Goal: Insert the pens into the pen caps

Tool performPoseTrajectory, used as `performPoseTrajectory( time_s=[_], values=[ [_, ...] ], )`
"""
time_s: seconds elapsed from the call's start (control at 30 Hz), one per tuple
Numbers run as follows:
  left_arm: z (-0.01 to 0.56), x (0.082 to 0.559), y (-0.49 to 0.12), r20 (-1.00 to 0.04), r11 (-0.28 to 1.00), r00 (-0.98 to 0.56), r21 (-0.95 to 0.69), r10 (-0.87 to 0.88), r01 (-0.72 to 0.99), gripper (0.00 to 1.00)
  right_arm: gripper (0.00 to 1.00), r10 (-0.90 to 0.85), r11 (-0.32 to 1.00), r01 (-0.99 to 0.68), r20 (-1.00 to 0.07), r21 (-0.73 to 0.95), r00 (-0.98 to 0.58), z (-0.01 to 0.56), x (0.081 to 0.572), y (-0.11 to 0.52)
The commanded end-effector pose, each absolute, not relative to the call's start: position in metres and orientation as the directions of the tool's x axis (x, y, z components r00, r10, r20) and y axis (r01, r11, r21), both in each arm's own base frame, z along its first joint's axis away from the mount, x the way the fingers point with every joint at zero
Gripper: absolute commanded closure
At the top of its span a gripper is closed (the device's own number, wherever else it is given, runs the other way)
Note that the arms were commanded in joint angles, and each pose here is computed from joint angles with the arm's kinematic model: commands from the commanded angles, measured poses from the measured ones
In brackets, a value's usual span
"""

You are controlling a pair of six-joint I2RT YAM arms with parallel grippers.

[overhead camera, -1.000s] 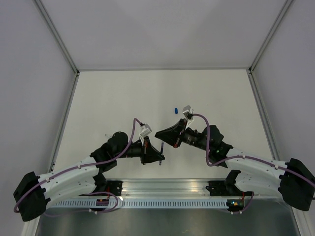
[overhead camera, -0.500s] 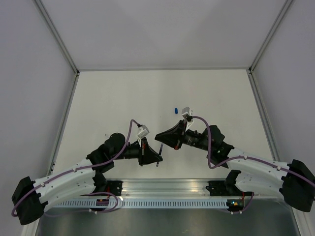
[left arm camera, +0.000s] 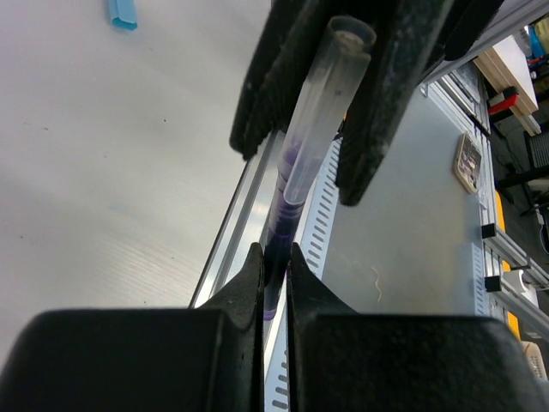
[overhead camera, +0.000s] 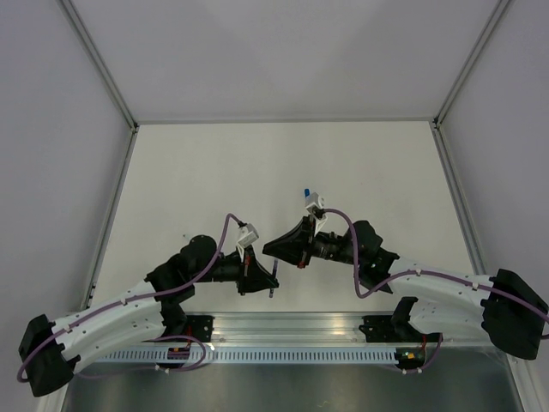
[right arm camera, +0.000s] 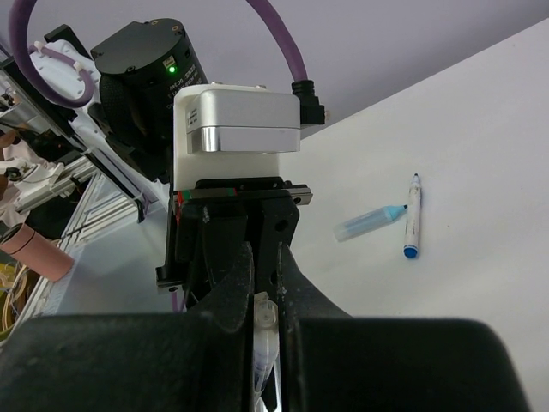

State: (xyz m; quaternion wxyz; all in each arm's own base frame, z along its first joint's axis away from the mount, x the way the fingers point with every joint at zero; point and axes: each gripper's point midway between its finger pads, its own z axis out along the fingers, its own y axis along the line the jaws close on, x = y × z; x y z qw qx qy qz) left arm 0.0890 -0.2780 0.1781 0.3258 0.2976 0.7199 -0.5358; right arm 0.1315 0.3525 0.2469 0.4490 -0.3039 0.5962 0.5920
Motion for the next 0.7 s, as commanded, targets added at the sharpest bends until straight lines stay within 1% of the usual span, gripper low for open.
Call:
performPoseTrajectory(
  time_s=[0.0, 0.13, 0.33, 0.5, 0.67],
  values=[
    [0.364, 0.153, -0.256, -0.834, 0.299, -0.211, -0.402, -0.510, 0.865, 0.98, 1.00, -0.423, -0.016, -0.730, -0.667, 0.683, -0.614, 0.121, 0.010, 0.324],
    [0.372, 0.151, -0.247, -0.839, 0.325, -0.179, -0.384, -0.514, 0.864, 0.98, 1.00, -0.436, 0.063, -0.748, -0.656, 0.661, -0.617, 0.107, 0.015, 0.321],
    [0.371, 0.145, -0.238, -0.853, 0.348, -0.166, -0.370, -0.495, 0.862, 0.98, 1.00, -0.398, 0.152, -0.767, -0.672, 0.623, -0.625, 0.101, 0.027, 0.312],
    [0.360, 0.141, -0.242, -0.859, 0.323, -0.194, -0.374, -0.473, 0.869, 0.98, 1.00, -0.330, 0.164, -0.779, -0.711, 0.605, -0.621, 0.119, 0.038, 0.319],
    [0.349, 0.138, -0.254, -0.864, 0.276, -0.229, -0.377, -0.448, 0.884, 0.98, 0.99, -0.225, 0.162, -0.789, -0.757, 0.592, -0.614, 0.155, 0.059, 0.347]
  ],
)
